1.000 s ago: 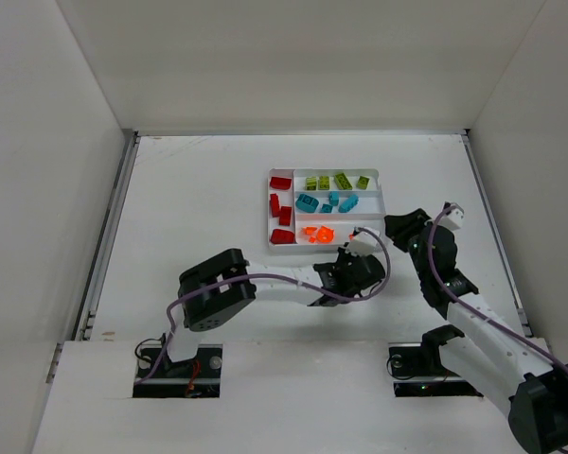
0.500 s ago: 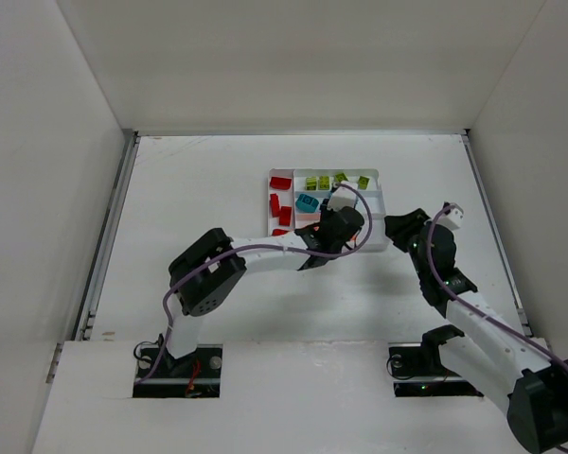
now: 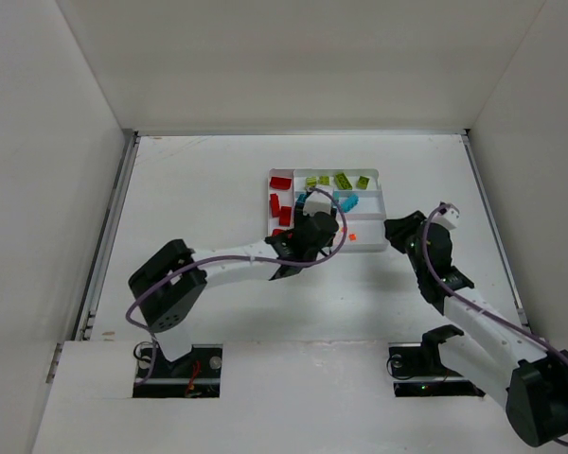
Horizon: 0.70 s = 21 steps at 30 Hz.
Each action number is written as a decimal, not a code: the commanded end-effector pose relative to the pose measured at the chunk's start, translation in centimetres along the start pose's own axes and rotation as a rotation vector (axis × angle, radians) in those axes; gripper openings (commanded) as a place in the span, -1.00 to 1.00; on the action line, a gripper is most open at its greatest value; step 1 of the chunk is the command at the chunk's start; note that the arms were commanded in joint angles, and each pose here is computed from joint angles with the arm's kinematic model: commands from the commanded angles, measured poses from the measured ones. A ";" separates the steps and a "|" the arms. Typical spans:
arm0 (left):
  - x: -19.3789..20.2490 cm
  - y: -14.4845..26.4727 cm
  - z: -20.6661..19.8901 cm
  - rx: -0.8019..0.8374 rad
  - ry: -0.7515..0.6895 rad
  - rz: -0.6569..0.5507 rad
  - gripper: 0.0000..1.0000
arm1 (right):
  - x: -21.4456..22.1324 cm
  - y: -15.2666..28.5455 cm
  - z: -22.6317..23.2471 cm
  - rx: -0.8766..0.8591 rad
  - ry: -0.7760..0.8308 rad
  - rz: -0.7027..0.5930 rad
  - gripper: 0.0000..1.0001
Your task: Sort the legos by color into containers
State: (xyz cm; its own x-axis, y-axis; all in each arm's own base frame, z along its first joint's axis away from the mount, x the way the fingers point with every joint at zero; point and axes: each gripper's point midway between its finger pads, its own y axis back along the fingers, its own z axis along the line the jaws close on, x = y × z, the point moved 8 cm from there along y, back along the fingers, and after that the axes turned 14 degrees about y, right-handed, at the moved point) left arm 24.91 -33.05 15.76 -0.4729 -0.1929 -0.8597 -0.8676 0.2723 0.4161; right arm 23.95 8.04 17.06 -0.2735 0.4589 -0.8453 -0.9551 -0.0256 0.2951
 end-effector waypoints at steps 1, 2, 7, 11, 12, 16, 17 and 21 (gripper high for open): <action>-3.0 2.2 2.5 -0.025 0.127 -0.071 -0.08 | -1.0 -0.2 0.6 -0.026 -0.017 -0.055 -0.39; -3.2 2.7 3.6 -0.038 0.152 -0.075 -0.08 | -1.2 -0.2 0.7 -0.025 -0.015 -0.059 -0.41; -3.9 5.7 9.4 -0.108 0.273 -0.101 0.02 | -1.5 0.1 0.4 -0.001 -0.006 -0.093 -0.31; -3.7 8.2 14.0 -0.184 0.355 -0.109 0.11 | -2.3 1.0 0.4 0.000 -0.001 -0.136 -0.08; -3.6 8.8 15.0 -0.200 0.374 -0.109 0.12 | -2.5 1.4 0.2 0.005 -0.004 -0.154 -0.01; -2.7 11.5 18.5 -0.233 0.456 -0.113 0.15 | -3.3 3.7 -1.5 0.070 -0.031 -0.245 0.29; -2.5 12.2 19.3 -0.238 0.473 -0.118 0.17 | -3.5 4.2 -2.0 0.085 -0.035 -0.265 0.35; -1.9 14.5 21.7 -0.267 0.546 -0.150 0.21 | -3.2 5.5 -3.1 0.114 -0.052 -0.289 0.47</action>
State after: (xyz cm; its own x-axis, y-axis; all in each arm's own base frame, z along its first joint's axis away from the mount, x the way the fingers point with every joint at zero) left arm 17.94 -9.60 17.91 -0.2776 -0.6567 -0.7012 -0.9267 -0.0094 0.3757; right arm 19.88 4.69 21.38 0.0264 0.4986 -0.8664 -0.9887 0.1407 0.0508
